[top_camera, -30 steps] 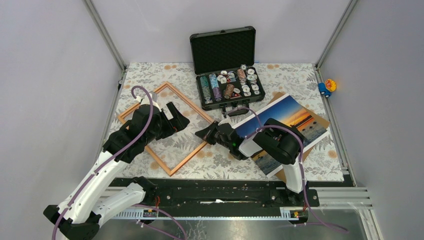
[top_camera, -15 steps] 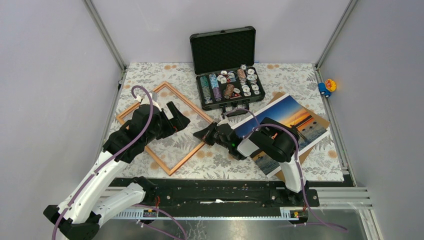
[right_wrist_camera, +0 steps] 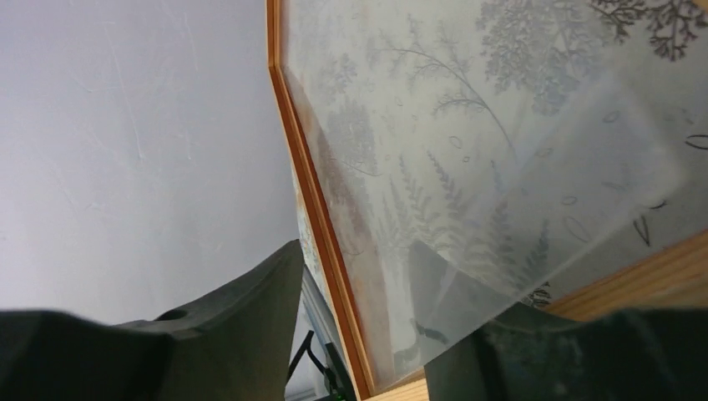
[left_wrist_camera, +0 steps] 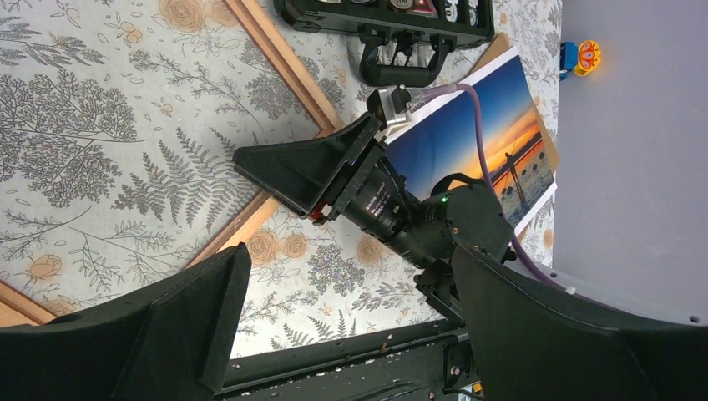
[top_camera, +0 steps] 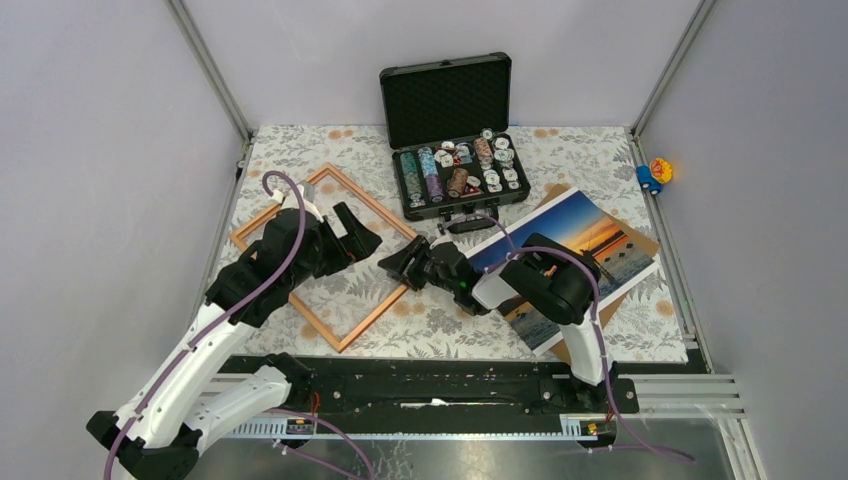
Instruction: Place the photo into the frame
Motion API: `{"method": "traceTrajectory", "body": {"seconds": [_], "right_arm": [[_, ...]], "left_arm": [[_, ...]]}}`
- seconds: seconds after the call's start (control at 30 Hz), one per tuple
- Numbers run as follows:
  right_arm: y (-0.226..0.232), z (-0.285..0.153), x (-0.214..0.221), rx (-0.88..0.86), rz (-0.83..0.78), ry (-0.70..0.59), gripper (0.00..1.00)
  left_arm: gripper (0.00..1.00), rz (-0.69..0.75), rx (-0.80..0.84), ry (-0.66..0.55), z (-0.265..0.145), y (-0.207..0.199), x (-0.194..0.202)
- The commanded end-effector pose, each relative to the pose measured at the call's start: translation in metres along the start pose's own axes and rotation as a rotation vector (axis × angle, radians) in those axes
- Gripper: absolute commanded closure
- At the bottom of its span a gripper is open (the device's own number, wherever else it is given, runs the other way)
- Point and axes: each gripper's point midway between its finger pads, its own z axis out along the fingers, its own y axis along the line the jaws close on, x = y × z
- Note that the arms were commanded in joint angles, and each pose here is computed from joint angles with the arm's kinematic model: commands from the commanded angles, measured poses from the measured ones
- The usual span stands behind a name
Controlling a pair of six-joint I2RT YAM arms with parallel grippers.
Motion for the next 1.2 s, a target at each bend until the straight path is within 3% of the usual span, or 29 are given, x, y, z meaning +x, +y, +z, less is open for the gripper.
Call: {"method": "traceTrajectory", "body": {"seconds": [0.0, 0.2, 0.27, 0.47, 0.63, 0.8, 0.93, 1.03, 1.17], "right_arm": [[-0.008, -0.007, -0.001, 0.131, -0.039, 0.032, 0.37], [-0.028, -0.033, 0.006, 0.269, -0.114, 0.102, 0.04], [-0.036, -0.047, 0.009, 0.327, -0.173, 0.135, 0.01], [-0.016, -0.105, -0.011, 0.360, -0.549, 0.176, 0.01], [-0.011, -0.137, -0.069, 0.446, -0.798, 0.095, 0.11], [0.009, -0.120, -0.107, 0.403, -0.786, 0.074, 0.18], [0.021, -0.083, -0.108, 0.336, -0.812, 0.134, 0.19], [0.023, -0.063, -0.109, 0.317, -0.791, 0.163, 0.19], [0.004, -0.044, -0.105, 0.341, -0.757, 0.218, 0.16]], "left_arm": [[0.01, -0.001, 0.049, -0.043, -0.005, -0.009, -0.009], [0.01, 0.014, 0.049, -0.046, -0.003, -0.008, -0.009], [0.01, 0.022, 0.044, -0.049, -0.003, -0.006, -0.009], [0.01, 0.059, 0.039, -0.051, 0.004, -0.005, -0.009], [0.01, 0.098, 0.040, 0.008, 0.023, -0.004, 0.003], [0.01, 0.096, 0.048, 0.045, 0.041, 0.001, 0.019], [0.01, 0.078, -0.155, 0.028, 0.055, 0.047, 0.018], [0.01, -0.038, -0.314, 0.034, 0.055, 0.094, -0.002], [0.01, -0.236, -0.422, -0.053, 0.040, 0.152, -0.025]]}}
